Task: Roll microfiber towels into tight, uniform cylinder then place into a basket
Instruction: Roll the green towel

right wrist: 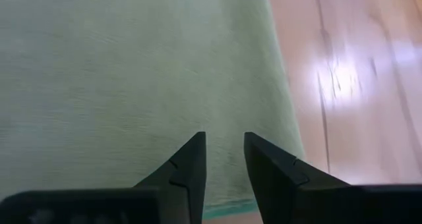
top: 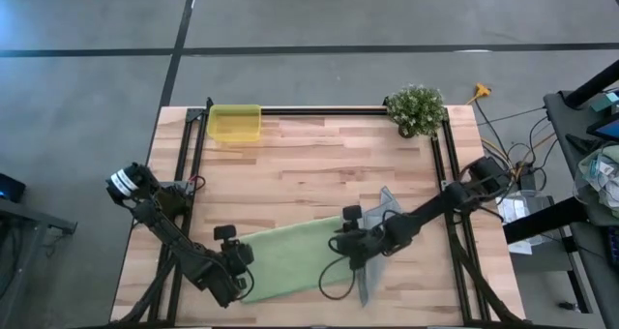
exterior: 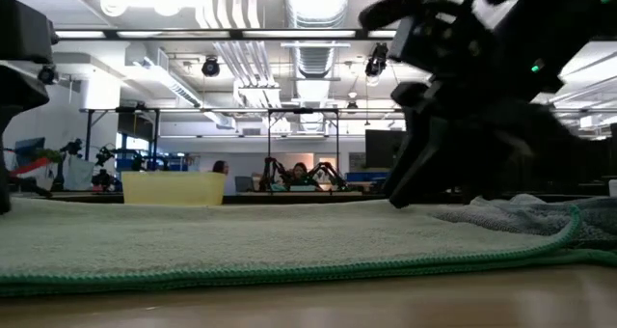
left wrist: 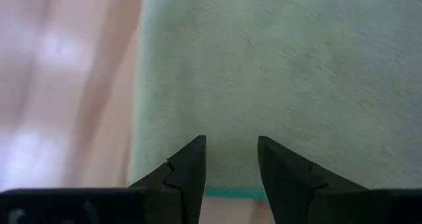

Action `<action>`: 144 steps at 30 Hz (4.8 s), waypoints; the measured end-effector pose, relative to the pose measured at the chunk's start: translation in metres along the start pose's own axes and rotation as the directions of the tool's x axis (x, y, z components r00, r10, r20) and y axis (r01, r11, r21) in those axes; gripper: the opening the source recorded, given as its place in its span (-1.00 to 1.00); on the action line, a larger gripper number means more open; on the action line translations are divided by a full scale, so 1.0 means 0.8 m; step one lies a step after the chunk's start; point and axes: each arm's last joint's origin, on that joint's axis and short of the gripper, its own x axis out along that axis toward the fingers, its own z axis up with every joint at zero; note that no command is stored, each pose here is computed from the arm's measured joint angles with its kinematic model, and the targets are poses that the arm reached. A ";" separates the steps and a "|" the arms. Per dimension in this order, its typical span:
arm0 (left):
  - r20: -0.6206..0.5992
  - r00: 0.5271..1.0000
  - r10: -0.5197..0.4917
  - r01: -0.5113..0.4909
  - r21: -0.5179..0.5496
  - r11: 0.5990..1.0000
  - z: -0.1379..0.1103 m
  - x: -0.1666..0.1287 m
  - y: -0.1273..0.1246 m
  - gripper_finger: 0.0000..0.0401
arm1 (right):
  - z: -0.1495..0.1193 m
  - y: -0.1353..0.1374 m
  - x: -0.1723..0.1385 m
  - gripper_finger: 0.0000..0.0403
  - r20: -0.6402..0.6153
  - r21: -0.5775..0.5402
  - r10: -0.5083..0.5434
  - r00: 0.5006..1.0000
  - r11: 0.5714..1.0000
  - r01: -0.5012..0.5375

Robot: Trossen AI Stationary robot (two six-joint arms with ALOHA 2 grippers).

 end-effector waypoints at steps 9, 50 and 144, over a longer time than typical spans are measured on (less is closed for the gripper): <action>-0.035 0.999 -0.040 0.036 -0.110 0.993 -0.001 0.000 -0.003 -0.39 | -0.015 -0.032 0.022 -0.55 0.000 0.057 0.032 0.999 0.998 -0.032; 0.045 0.927 -0.371 0.373 -0.156 0.914 0.039 -0.045 -0.053 -0.39 | 0.088 -0.098 -0.014 -0.56 0.066 0.110 -0.148 0.987 0.984 0.140; 0.053 0.977 -0.208 0.120 0.667 0.735 -0.025 -0.018 -0.078 -0.39 | 0.072 0.069 -0.027 0.03 0.198 -0.371 0.253 0.947 0.914 -0.167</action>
